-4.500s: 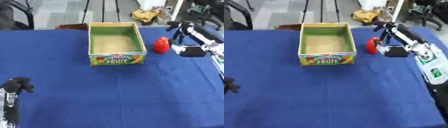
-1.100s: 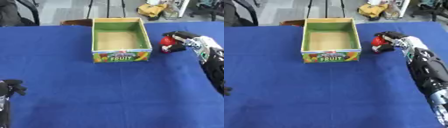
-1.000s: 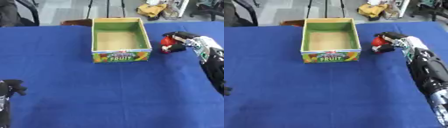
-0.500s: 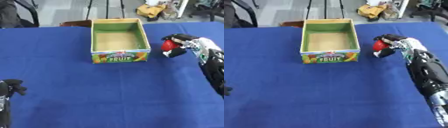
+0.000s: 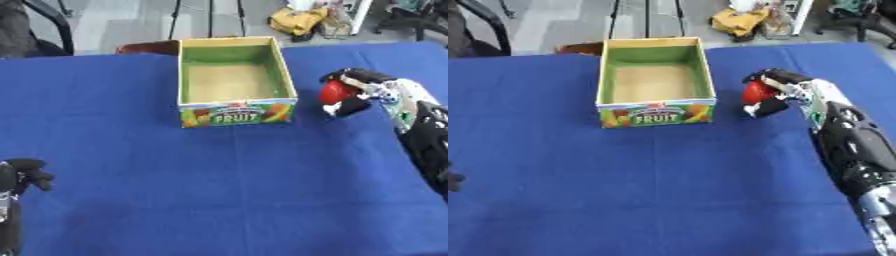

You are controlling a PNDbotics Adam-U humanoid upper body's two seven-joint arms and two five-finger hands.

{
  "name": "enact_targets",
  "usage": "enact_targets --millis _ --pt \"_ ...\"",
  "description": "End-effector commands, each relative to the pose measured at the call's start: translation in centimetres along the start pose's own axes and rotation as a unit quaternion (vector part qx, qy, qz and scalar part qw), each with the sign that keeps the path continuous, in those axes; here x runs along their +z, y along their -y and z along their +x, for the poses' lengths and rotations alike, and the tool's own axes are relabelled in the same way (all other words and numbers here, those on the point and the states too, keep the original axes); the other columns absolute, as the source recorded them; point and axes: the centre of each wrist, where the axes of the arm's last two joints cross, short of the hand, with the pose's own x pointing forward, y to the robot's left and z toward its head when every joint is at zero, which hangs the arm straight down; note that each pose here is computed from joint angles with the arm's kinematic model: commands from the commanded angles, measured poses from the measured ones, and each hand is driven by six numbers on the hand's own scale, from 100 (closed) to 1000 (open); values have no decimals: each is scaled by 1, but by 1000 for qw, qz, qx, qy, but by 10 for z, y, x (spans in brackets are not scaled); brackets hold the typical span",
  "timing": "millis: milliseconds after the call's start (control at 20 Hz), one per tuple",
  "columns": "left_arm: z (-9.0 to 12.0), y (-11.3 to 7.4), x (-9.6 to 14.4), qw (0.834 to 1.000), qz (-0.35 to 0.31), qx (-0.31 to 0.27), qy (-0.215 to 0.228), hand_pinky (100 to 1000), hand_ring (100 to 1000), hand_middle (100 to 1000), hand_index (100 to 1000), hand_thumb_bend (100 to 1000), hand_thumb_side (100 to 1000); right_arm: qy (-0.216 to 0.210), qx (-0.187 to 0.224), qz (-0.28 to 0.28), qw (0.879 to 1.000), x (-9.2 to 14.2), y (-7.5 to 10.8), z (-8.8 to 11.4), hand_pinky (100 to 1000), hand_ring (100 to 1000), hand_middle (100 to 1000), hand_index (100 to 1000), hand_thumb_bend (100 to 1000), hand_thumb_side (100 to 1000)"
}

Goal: Pick up objects on the table and place them in the box.

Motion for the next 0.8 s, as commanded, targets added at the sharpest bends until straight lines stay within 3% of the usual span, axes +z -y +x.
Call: enact_targets --millis 50,200,250,300,600,800 --pt "5 -3 -3 1000 0 -3 11 555 342 373 538 835 889 22 14 -50 998 4 38 6 100 305 770 931 100 142" --pt "4 -4 -2 1000 -1 -4 9 556 343 373 537 836 889 46 21 -71 996 1 56 18 100 303 771 931 100 129" --pt "4 -4 -1 1000 -1 -4 8 556 343 373 537 836 888 55 25 -77 995 0 61 23 100 302 773 931 100 282" --pt "3 -4 -1 1000 -1 -4 8 555 342 373 537 836 888 65 29 -84 994 -2 67 28 100 302 772 930 100 121" --pt "2 -4 1 1000 -5 -5 5 555 342 373 537 838 888 139 58 -108 983 -20 94 78 100 306 775 931 100 108" --pt "2 -1 0 1000 -11 -3 6 556 342 373 537 838 888 171 62 -101 978 -39 95 113 100 308 776 929 100 113"
